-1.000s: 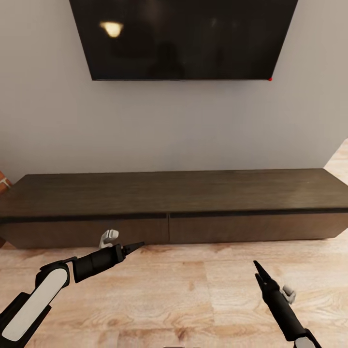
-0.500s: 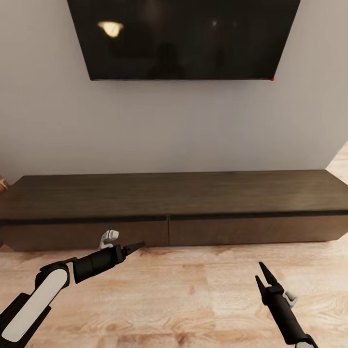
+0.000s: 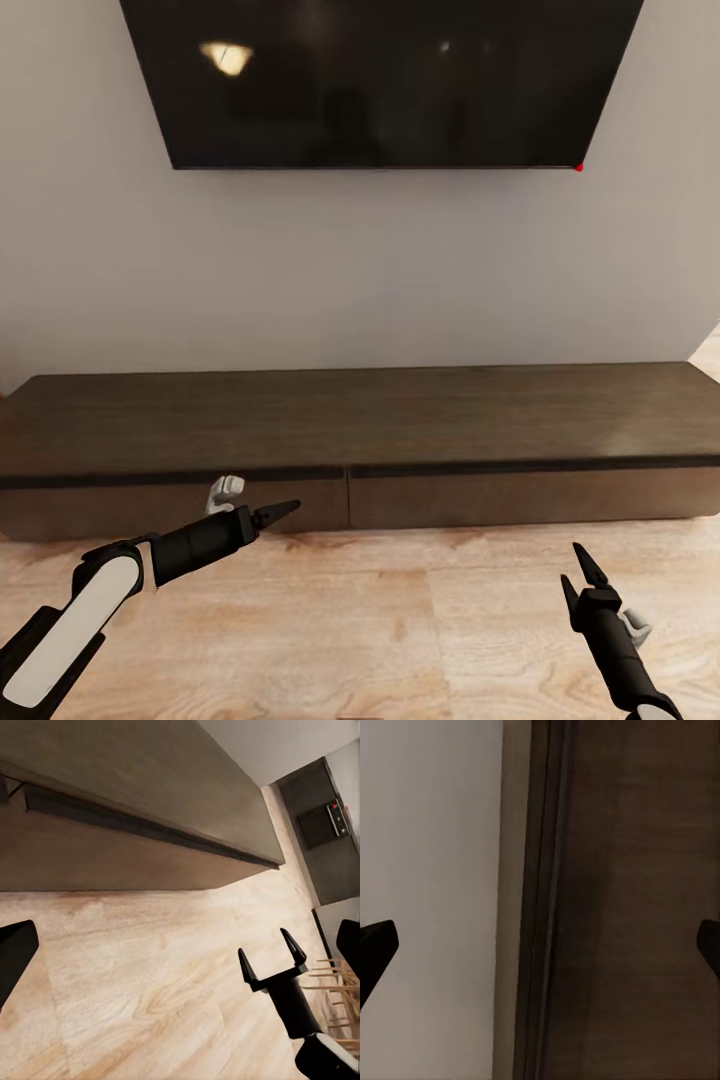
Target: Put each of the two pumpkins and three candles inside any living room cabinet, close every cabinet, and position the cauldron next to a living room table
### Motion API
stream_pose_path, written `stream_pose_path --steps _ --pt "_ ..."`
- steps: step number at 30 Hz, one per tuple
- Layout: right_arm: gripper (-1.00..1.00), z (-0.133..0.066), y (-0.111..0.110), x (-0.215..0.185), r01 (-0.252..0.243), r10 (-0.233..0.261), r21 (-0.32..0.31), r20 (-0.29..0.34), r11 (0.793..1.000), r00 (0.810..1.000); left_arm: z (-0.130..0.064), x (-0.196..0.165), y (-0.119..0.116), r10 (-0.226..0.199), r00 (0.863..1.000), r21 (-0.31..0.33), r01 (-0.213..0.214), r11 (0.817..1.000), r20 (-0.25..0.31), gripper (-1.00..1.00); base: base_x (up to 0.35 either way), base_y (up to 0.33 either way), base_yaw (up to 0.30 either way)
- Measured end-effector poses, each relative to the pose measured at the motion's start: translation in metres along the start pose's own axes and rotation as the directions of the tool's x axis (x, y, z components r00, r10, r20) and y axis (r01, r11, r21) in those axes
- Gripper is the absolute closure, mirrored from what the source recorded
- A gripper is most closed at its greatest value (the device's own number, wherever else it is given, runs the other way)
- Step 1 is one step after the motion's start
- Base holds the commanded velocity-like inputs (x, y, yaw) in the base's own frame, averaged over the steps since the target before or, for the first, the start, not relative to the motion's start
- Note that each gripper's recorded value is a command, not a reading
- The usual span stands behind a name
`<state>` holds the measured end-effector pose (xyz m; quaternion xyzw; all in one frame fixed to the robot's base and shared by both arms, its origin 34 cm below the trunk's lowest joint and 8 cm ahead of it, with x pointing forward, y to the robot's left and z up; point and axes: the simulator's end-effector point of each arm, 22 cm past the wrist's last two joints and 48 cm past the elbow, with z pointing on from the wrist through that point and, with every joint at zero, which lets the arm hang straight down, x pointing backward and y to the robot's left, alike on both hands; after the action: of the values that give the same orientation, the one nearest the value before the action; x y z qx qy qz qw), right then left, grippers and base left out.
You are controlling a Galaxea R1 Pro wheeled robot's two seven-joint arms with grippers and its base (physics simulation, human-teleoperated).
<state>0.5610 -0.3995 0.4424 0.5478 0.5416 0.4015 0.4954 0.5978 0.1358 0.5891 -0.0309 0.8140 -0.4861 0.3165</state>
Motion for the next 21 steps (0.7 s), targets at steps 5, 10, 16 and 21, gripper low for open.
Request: stream_pose_path --steps 5,10,16,21 --pt "-1.0 0.0004 -0.0018 0.001 -0.004 0.004 0.004 -0.001 1.0 1.0 0.0001 0.0001 -0.0014 0.0 1.0 0.007 0.0 1.0 0.0 -1.0 0.105 -0.001 0.0" --pt "-1.0 0.0008 -0.0016 0.0004 -0.005 0.005 0.003 0.0 1.0 1.0 0.0002 0.0001 -0.0021 0.0 1.0 0.01 0.0 1.0 0.0 -1.0 0.127 -0.016 0.0" --pt "-1.0 0.0055 0.0034 0.0027 -0.007 0.007 -0.009 -0.005 1.0 1.0 0.0003 0.0005 -0.0022 0.0 1.0 0.01 0.0 1.0 -0.001 -1.0 0.061 -0.003 0.0" --pt "-1.0 0.0079 0.007 0.0046 -0.009 0.008 -0.02 -0.009 1.0 1.0 0.0005 0.0008 -0.0026 0.0 1.0 0.011 0.0 1.0 -0.002 -1.0 0.196 -0.001 0.0"
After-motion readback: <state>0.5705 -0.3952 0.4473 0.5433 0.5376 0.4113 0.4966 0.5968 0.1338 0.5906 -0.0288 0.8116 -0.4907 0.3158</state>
